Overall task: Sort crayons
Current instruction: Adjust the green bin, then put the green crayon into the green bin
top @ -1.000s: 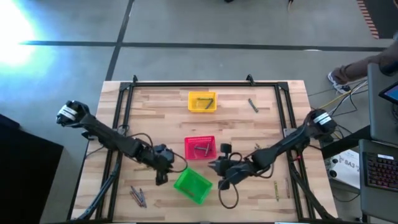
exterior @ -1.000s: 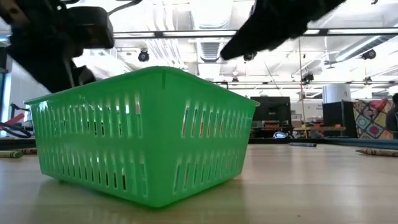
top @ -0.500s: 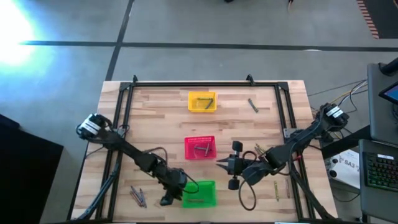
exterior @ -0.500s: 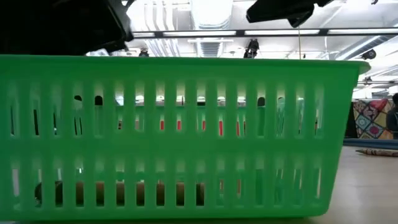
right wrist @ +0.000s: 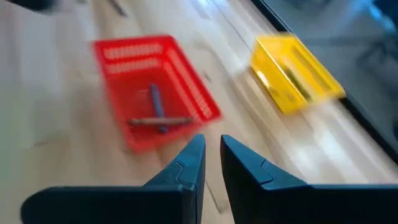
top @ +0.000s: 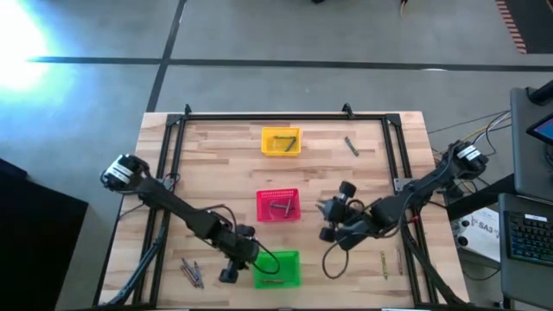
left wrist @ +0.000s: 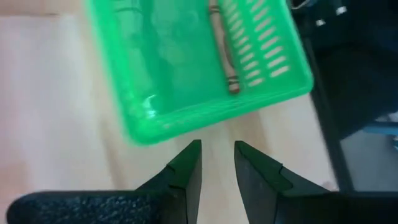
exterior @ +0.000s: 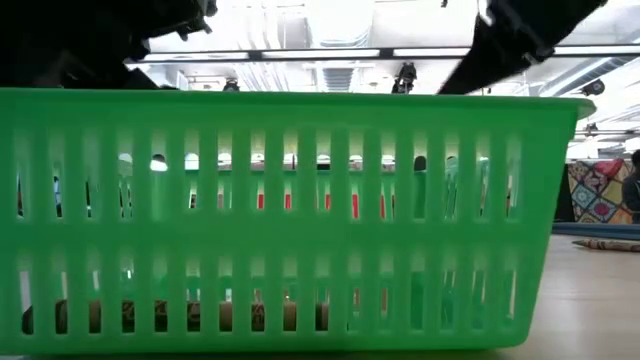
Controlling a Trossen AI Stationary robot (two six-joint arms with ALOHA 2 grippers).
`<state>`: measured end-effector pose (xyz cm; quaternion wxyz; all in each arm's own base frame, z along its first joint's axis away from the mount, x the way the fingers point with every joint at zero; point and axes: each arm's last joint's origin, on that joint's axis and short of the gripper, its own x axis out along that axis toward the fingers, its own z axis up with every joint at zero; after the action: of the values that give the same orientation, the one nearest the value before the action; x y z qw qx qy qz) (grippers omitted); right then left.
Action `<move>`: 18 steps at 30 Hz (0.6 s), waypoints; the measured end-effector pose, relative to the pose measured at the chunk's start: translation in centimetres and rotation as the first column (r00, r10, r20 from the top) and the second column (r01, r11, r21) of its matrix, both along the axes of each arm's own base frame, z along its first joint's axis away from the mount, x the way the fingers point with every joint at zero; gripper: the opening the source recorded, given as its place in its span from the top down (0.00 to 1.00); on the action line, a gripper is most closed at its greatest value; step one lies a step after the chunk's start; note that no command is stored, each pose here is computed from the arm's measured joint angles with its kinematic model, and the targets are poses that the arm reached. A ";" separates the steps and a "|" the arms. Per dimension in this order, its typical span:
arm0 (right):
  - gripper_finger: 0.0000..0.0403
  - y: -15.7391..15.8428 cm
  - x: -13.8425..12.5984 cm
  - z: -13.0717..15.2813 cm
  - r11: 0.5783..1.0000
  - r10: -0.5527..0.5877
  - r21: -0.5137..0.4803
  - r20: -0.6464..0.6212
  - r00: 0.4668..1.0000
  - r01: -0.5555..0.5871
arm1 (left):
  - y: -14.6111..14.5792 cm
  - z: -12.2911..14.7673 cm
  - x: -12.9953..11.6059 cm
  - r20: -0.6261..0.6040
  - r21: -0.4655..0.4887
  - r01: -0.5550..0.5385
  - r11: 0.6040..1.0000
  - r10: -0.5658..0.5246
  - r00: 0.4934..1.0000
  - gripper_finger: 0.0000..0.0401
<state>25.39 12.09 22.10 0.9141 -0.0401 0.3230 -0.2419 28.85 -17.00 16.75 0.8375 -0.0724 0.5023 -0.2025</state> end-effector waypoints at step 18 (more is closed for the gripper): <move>0.64 -18.9 -3.1 0.6 0.818 -0.526 0.065 -0.321 0.788 0.572 | 8.7 5.9 -5.2 0.667 0.107 -0.347 0.932 0.192 0.720 0.81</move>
<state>22.32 -6.80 22.66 0.7467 0.0936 0.4685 -0.4627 23.70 -8.32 22.69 0.9817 0.0238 0.1863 -0.0321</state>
